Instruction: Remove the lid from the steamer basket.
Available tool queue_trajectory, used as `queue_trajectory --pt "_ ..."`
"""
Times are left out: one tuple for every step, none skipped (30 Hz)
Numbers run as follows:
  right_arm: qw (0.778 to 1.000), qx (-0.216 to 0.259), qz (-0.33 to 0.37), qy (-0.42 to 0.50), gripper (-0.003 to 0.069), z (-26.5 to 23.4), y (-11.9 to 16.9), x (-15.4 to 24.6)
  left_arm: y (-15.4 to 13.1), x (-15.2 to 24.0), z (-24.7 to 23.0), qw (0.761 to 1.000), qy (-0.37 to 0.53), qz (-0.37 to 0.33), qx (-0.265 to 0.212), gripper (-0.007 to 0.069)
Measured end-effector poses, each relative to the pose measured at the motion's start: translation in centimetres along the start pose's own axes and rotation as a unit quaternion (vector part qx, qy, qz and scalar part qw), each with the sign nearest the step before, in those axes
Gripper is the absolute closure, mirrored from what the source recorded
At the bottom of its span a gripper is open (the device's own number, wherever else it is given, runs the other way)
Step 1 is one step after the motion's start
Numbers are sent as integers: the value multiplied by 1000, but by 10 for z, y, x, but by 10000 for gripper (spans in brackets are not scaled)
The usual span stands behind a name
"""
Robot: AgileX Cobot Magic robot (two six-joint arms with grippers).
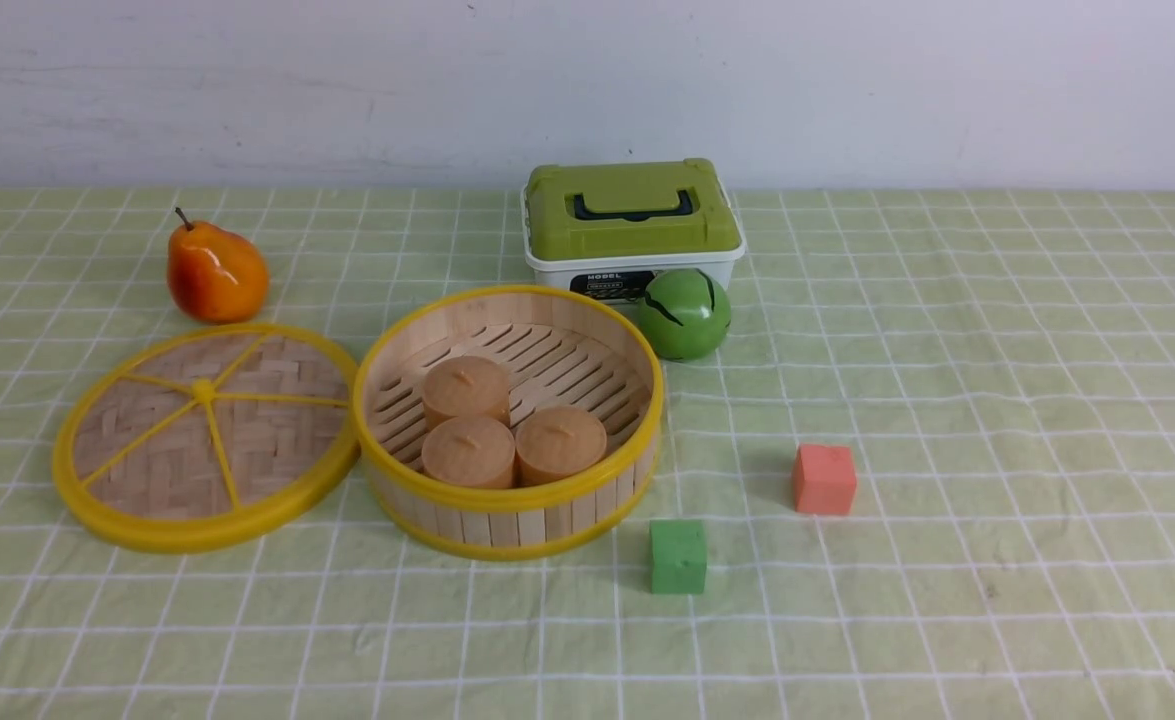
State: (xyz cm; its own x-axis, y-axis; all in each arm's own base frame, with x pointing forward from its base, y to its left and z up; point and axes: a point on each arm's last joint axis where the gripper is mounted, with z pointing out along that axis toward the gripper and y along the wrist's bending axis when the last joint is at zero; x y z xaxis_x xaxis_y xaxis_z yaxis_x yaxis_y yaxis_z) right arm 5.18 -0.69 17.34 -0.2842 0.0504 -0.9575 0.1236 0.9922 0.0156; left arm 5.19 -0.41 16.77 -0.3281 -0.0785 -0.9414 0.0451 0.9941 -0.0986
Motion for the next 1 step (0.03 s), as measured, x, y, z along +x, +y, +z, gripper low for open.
queue_trajectory --pt "1000 0 0 0 418 0 0 0 0 0 0 1000 0 0 0 605"
